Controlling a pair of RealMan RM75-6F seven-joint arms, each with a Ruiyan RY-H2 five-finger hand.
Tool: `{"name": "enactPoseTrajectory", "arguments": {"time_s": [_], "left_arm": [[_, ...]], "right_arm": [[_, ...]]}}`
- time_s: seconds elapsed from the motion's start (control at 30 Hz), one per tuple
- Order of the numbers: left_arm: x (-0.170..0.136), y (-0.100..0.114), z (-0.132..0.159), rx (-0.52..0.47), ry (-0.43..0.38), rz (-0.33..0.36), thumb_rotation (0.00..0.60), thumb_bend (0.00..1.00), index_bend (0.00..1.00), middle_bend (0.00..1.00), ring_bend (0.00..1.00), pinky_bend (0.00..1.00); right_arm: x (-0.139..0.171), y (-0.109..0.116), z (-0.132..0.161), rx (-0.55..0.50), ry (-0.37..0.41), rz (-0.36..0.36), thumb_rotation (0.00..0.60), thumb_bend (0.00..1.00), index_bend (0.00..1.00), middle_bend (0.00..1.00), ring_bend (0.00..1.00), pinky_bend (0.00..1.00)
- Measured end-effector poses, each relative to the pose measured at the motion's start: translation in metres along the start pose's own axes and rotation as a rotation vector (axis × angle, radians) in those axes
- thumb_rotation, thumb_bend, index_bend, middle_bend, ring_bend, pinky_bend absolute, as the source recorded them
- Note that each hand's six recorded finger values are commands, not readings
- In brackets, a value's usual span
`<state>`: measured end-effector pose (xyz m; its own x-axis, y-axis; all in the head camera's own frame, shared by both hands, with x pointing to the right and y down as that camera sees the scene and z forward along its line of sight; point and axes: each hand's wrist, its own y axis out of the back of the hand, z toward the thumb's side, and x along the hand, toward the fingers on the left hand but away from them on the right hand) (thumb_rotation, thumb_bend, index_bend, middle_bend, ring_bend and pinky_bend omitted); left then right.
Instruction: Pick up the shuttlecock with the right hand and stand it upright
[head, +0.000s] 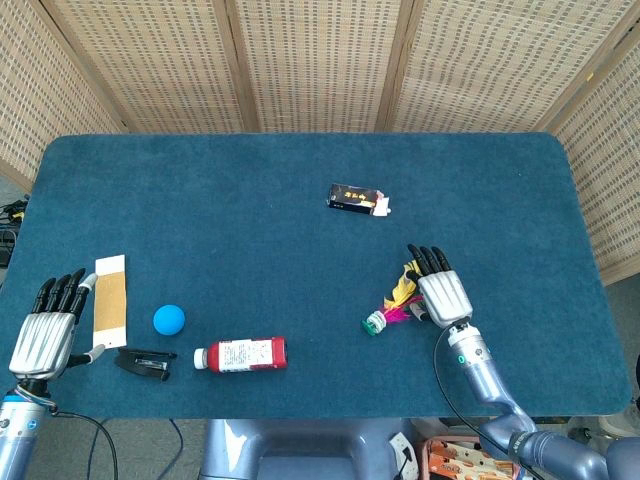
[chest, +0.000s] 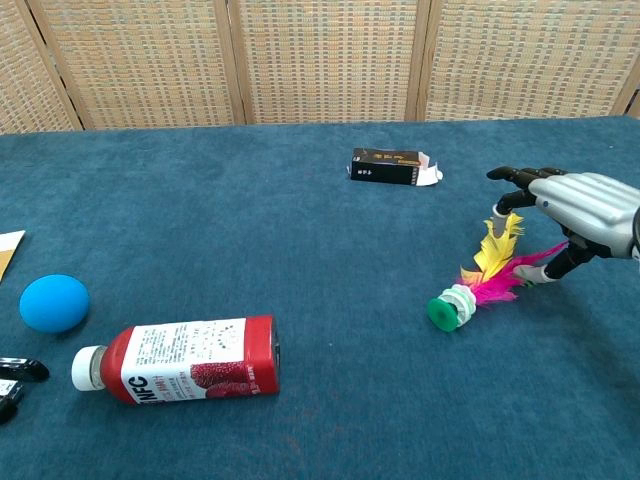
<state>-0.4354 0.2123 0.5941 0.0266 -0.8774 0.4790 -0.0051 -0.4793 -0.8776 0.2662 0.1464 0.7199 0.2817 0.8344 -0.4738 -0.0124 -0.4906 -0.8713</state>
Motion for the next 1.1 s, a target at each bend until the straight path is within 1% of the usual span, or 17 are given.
{"name": "enactPoseTrajectory", "arguments": {"time_s": [0.13, 0.3, 0.53, 0.67, 1.1], "left_arm": [[0.0002, -0.0009, 0.0004, 0.0, 0.0, -0.003, 0.6, 0.08, 0.0, 0.0, 0.0, 0.0], [0.0001, -0.001, 0.001, -0.001, -0.003, -0.003, 0.6, 0.08, 0.0, 0.0, 0.0, 0.0], [-0.0005, 0.0001, 0.001, -0.006, -0.004, 0.001, 0.6, 0.08, 0.0, 0.0, 0.0, 0.0], [-0.0005, 0.0001, 0.0008, -0.008, -0.005, 0.001, 0.6, 0.08, 0.0, 0.0, 0.0, 0.0], [-0.002, 0.0024, 0.0019, -0.013, -0.011, 0.006, 0.6, 0.08, 0.0, 0.0, 0.0, 0.0]], "right_arm": [[-0.0015, -0.0019, -0.0028, 0.005, -0.005, 0.004, 0.6, 0.25, 0.44, 0.03, 0.0, 0.0], [-0.0011, -0.003, -0.0041, 0.008, -0.007, 0.004, 0.6, 0.25, 0.49, 0.07, 0.0, 0.0], [-0.0011, -0.0023, -0.0038, 0.018, -0.006, -0.001, 0.6, 0.25, 0.5, 0.09, 0.0, 0.0], [-0.0004, 0.0003, -0.0035, 0.022, -0.003, -0.005, 0.6, 0.25, 0.53, 0.12, 0.0, 0.0], [0.0, -0.001, 0.002, 0.026, 0.006, 0.007, 0.6, 0.25, 0.54, 0.13, 0.0, 0.0]]}}
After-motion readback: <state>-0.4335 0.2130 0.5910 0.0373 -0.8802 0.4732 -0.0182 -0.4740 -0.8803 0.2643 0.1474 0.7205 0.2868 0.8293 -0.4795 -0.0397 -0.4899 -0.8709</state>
